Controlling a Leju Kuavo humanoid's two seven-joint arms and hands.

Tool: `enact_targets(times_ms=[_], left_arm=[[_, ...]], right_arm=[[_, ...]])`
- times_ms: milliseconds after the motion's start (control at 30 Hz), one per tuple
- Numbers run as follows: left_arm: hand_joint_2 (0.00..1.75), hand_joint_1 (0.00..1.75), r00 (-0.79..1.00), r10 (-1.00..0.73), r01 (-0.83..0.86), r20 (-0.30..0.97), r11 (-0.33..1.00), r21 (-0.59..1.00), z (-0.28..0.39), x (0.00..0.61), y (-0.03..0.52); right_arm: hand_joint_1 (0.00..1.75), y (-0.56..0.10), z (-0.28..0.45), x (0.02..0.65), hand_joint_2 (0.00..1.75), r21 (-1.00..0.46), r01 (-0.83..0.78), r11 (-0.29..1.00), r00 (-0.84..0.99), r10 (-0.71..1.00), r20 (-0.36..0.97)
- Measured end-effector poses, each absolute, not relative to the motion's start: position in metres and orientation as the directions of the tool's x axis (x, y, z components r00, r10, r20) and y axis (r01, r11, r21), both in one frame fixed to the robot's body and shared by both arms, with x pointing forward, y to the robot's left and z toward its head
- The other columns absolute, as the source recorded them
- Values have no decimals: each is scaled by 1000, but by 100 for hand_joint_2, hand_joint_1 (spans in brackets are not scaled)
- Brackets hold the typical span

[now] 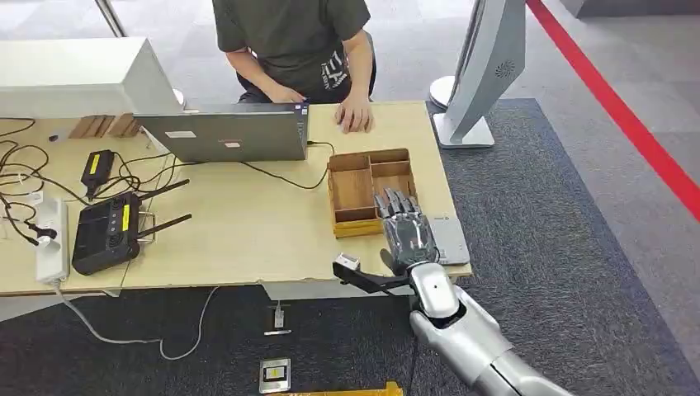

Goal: Pass the card to the sensor for recognition and then transmit it.

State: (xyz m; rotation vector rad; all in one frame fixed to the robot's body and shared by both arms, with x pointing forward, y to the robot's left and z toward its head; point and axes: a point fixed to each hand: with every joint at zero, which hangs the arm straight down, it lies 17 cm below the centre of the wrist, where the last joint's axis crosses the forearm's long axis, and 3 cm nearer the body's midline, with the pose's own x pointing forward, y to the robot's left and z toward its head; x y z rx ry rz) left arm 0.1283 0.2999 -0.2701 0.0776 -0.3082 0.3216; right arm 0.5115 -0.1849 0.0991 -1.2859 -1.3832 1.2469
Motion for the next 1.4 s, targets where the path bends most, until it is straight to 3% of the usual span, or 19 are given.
enact_targets(times_ms=[567, 1400], left_arm=[[0, 0, 907, 297, -321, 297, 947, 33, -271, 126, 302], [0, 0, 915, 274, -293, 295, 956, 24, -271, 125, 300]], right_arm=[[0, -190, 81, 516, 175, -993, 101, -66, -93, 993, -76], [0, -205, 97, 557, 175, -971, 89, -224, -63, 971, -230]])
